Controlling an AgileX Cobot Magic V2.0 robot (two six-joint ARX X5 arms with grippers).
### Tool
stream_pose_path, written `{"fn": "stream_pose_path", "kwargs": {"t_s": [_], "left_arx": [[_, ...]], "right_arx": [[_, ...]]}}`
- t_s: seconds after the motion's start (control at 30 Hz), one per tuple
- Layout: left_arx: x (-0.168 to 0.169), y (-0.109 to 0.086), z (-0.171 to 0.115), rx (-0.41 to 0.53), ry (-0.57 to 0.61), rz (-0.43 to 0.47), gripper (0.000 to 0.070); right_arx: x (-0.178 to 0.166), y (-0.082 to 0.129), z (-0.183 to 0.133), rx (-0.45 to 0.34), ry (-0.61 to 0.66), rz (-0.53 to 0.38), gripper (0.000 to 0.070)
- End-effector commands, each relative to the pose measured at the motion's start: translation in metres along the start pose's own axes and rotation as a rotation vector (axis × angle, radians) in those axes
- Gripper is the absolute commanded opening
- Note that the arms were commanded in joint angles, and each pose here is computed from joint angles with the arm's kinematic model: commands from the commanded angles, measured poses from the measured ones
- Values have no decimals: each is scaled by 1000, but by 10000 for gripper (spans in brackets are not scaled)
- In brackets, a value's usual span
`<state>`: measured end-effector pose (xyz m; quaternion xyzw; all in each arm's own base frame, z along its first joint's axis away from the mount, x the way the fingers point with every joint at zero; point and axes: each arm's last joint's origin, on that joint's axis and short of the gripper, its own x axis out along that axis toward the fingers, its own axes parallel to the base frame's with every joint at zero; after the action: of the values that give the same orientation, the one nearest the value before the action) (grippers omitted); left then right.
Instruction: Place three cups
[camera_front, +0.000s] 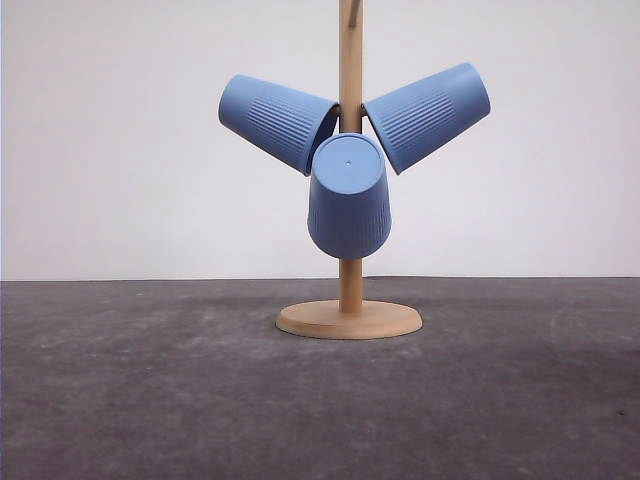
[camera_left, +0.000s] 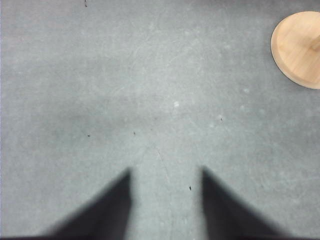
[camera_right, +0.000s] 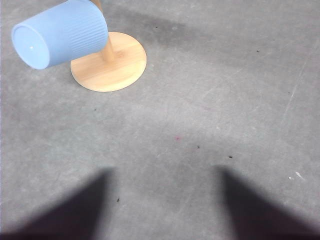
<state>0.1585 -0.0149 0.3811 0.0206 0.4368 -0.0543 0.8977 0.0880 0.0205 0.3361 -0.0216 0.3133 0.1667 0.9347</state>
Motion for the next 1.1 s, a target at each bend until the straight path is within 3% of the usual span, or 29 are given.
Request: {"fn": "stream_pose_path", "kwargs": {"t_s": [0.0, 0.23, 0.57, 0.7, 0.77, 0.9, 1.07], "left_arx": [[-1, 0, 2, 13, -5, 0, 10], [-1, 0, 4, -35, -27, 1, 11], [-1, 0, 4, -32, -28, 1, 11], [-4, -1, 3, -27, -39, -1, 11], [-9, 0, 0, 30, -58, 21, 11], [-19, 1, -10, 36, -172, 31, 11], [3, 9, -41, -78, -396, 69, 12]], "right_arx": [[-2, 0, 4, 3, -23, 4, 7], [0, 0, 4, 36, -20, -3, 11], [-2, 0, 4, 36, -25, -4, 11], [-2, 0, 4, 36, -25, -4, 11], [-2, 0, 4, 36, -25, -4, 11], [-2, 0, 4, 36, -25, -4, 11], [-2, 0, 4, 36, -25, -4, 11]]}}
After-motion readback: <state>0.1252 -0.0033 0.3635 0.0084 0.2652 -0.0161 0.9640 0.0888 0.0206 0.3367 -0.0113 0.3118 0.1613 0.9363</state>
